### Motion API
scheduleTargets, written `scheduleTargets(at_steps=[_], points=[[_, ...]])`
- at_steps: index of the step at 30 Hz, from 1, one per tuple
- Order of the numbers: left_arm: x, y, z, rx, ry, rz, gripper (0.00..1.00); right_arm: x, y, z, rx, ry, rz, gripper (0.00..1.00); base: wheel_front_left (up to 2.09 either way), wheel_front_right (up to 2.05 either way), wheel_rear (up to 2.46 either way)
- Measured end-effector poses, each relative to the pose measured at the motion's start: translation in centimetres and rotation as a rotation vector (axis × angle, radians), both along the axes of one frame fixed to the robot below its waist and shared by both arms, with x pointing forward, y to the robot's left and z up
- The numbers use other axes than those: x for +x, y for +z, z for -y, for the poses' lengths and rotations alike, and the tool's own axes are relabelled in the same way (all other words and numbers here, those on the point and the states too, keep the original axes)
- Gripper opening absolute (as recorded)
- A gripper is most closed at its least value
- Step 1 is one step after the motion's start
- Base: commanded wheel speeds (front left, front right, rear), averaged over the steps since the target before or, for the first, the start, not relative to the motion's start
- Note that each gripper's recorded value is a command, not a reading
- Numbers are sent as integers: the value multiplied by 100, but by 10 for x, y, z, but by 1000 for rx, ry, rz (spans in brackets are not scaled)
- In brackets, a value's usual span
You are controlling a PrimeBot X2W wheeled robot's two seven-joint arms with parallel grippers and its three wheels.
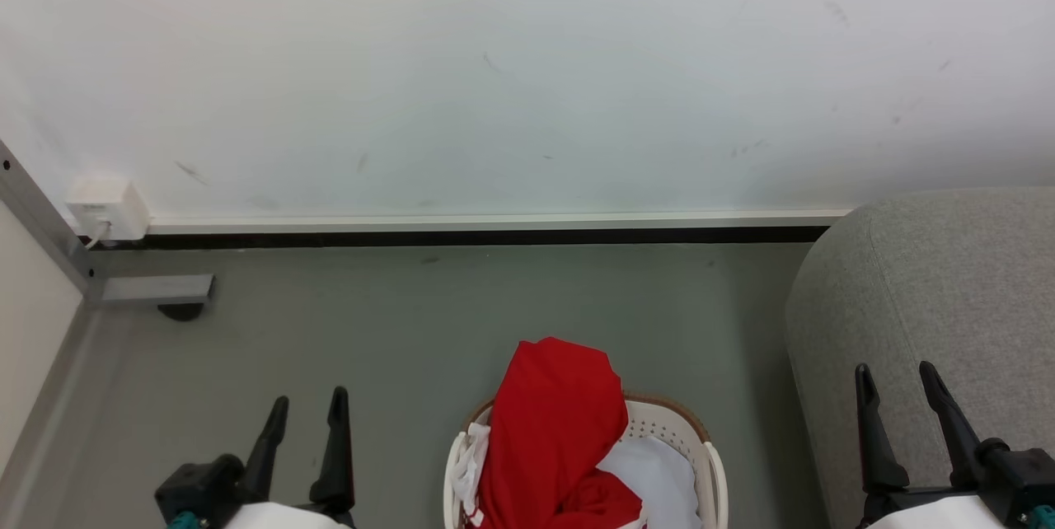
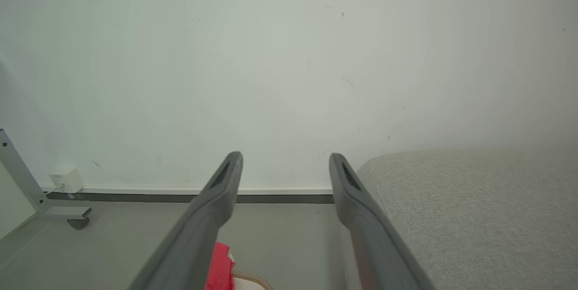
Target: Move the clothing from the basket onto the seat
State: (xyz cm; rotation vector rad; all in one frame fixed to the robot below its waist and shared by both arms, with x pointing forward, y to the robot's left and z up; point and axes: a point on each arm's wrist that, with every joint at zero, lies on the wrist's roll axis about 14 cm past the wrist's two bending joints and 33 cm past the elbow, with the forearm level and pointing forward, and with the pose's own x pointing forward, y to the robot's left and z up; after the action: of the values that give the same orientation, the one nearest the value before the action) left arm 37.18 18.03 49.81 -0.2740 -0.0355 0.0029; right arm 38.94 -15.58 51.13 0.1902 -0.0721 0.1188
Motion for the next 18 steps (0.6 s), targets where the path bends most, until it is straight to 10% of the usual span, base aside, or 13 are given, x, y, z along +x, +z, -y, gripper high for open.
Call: scheduleTargets(at_steps=[18], points=[[-1, 5, 6, 123, -23, 34, 100, 0, 2, -2, -111, 11, 30, 100, 0, 0, 0]])
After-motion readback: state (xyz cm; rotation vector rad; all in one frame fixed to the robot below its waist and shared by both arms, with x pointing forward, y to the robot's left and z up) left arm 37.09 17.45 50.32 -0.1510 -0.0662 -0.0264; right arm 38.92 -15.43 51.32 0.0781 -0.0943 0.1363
